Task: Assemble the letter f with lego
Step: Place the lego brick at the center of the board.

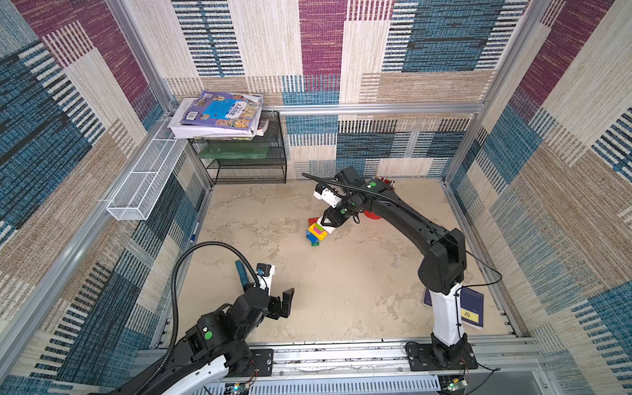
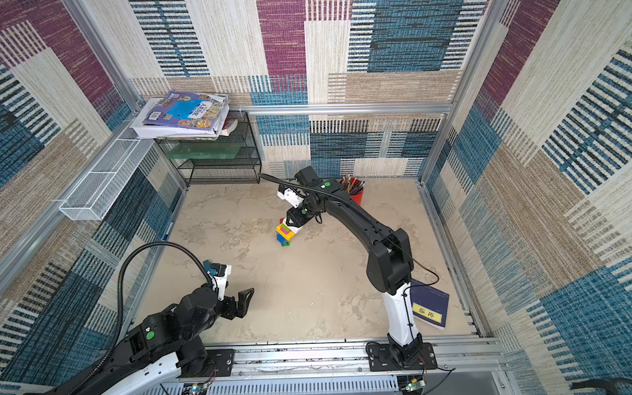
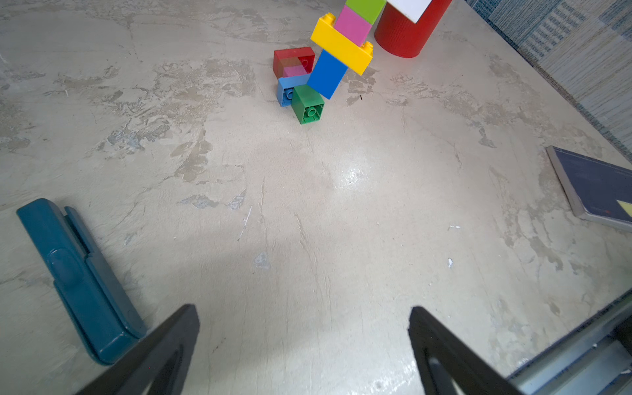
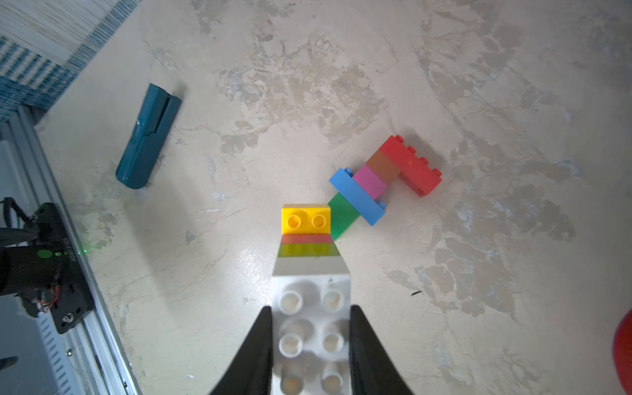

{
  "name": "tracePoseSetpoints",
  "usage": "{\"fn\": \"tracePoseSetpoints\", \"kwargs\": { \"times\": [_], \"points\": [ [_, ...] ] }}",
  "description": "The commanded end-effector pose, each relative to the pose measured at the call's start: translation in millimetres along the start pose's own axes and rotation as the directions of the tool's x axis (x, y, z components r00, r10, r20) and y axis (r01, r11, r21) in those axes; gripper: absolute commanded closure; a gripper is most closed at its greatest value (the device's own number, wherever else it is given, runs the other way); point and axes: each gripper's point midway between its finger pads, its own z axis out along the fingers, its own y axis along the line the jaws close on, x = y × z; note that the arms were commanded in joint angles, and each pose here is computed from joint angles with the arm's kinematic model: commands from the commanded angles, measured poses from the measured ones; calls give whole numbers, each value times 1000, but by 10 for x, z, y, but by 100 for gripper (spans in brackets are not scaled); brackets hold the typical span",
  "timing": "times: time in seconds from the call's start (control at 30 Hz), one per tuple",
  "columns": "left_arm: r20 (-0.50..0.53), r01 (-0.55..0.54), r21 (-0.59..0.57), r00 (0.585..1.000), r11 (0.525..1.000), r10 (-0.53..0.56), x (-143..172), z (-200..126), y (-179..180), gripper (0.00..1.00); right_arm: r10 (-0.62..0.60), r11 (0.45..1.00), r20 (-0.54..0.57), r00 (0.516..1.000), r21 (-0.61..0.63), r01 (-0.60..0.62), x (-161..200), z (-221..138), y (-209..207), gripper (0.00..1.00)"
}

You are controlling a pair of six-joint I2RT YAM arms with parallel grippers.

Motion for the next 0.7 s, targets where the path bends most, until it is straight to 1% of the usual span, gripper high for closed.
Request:
{"fn": "tracePoseSetpoints", "kwargs": {
  "times": [0.0, 0.23, 0.37, 0.53, 0.67],
  "points": [
    [30, 35, 9, 999, 999, -35, -73, 2, -25, 1, 42, 995, 123, 992, -97, -30, -147, -164, 33, 82],
    [37, 40, 26, 998, 999, -41, -77, 24, -60, 1, 158, 981, 209, 965, -146, -129, 99, -430, -213, 82],
    [38, 38, 36, 998, 999, -40, -80, 41, -85, 1, 234, 965, 253, 939, -180, -192, 257, -530, -345, 82],
    [35, 40, 50, 999, 998, -42, -85, 54, -120, 1, 333, 935, 289, 898, -227, -274, 520, -563, -538, 81],
    [31, 43, 57, 999, 997, -44, -86, 68, -144, 1, 394, 908, 306, 867, -277, -315, 700, -568, -647, 81]
  ]
}}
